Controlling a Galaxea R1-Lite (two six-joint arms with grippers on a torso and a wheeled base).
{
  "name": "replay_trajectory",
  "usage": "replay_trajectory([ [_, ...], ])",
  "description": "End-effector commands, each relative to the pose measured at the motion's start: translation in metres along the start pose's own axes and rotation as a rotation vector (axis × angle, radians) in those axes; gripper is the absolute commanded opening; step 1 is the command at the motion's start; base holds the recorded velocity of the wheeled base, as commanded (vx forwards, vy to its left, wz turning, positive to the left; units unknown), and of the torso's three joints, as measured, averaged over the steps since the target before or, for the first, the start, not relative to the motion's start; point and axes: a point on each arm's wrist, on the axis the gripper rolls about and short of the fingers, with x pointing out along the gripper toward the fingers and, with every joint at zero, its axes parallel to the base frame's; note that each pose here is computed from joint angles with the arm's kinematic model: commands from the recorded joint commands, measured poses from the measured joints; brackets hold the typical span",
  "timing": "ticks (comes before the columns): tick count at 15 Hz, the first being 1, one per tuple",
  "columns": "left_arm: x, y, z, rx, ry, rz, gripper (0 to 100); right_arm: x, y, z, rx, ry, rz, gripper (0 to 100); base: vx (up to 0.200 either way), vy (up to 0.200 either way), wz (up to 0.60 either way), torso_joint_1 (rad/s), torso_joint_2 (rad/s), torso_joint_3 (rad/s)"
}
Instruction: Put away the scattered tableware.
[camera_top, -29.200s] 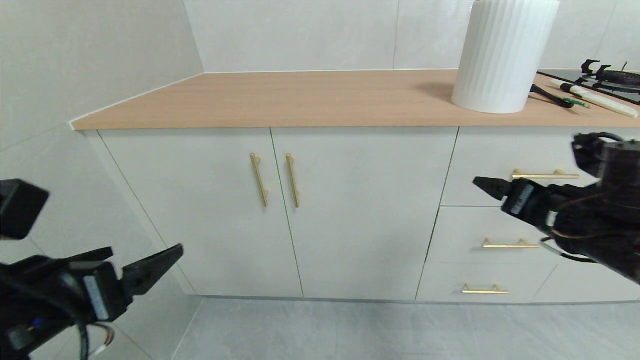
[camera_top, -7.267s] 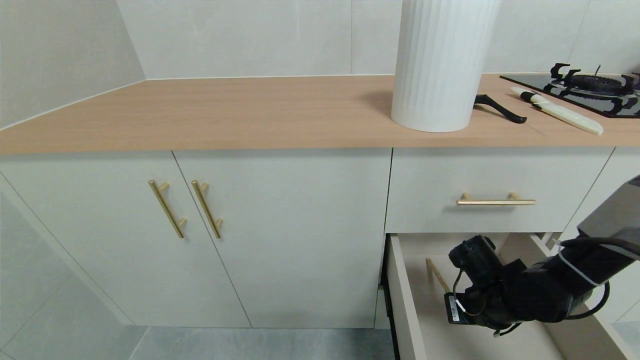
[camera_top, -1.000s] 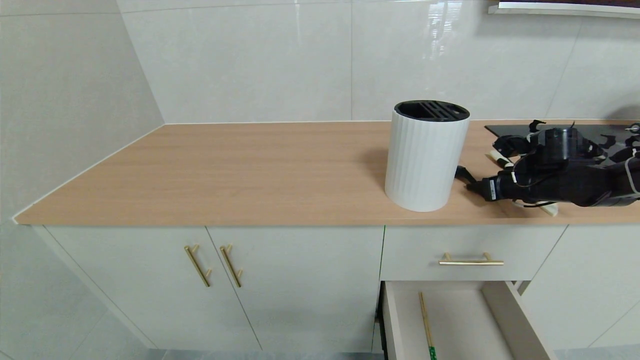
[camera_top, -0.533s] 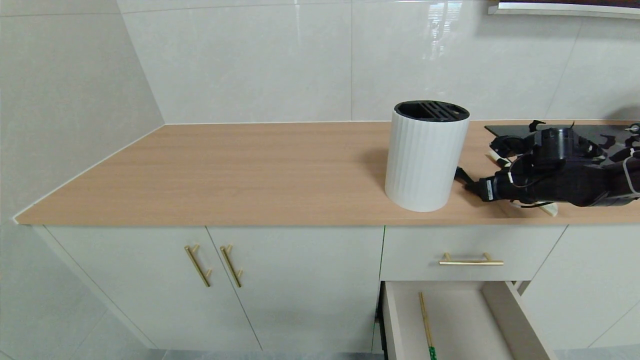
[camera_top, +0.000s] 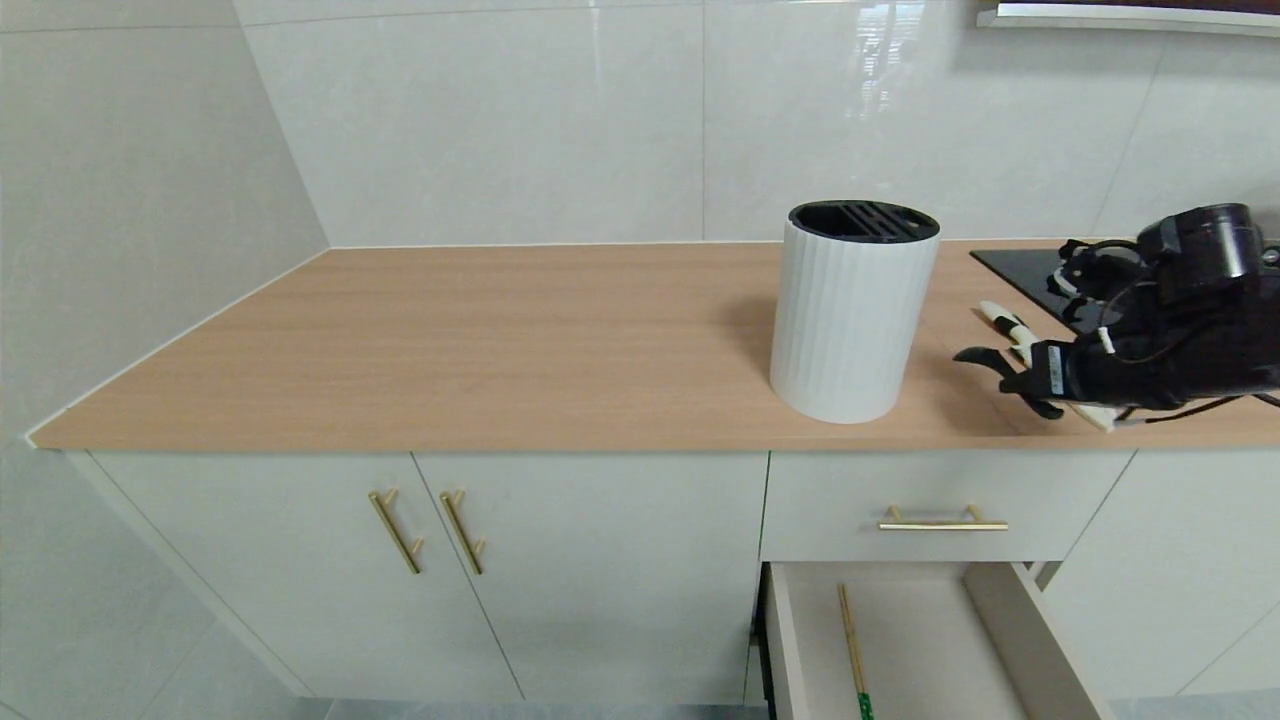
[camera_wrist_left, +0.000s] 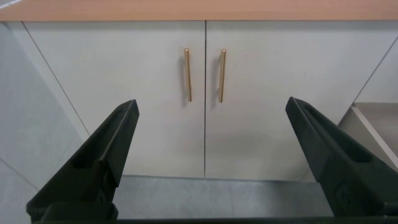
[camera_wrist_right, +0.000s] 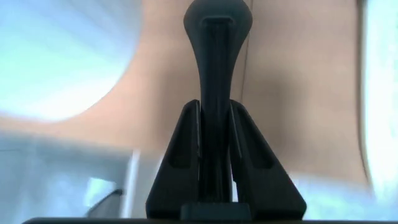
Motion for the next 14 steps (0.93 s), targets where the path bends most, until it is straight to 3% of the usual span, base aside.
replay_trajectory([
  [1,0.0,0.0,0.0,0.0,0.0,0.001,100,-0.065,0.002,-0.026,0.032,-0.044,-0.015,0,0.0,0.0,0.0,0.0,0.0,0.0],
  [7,0.0,0.0,0.0,0.0,0.0,0.001,100,-0.104,0.012,-0.109,0.022,0.054,0.01,0,0.0,0.0,0.0,0.0,0.0,0.0],
  [14,0.0,0.0,0.0,0.0,0.0,0.001,100,-0.094,0.018,-0.13,-0.032,0.102,0.05,0,0.0,0.0,0.0,-0.153,0.4,0.239],
])
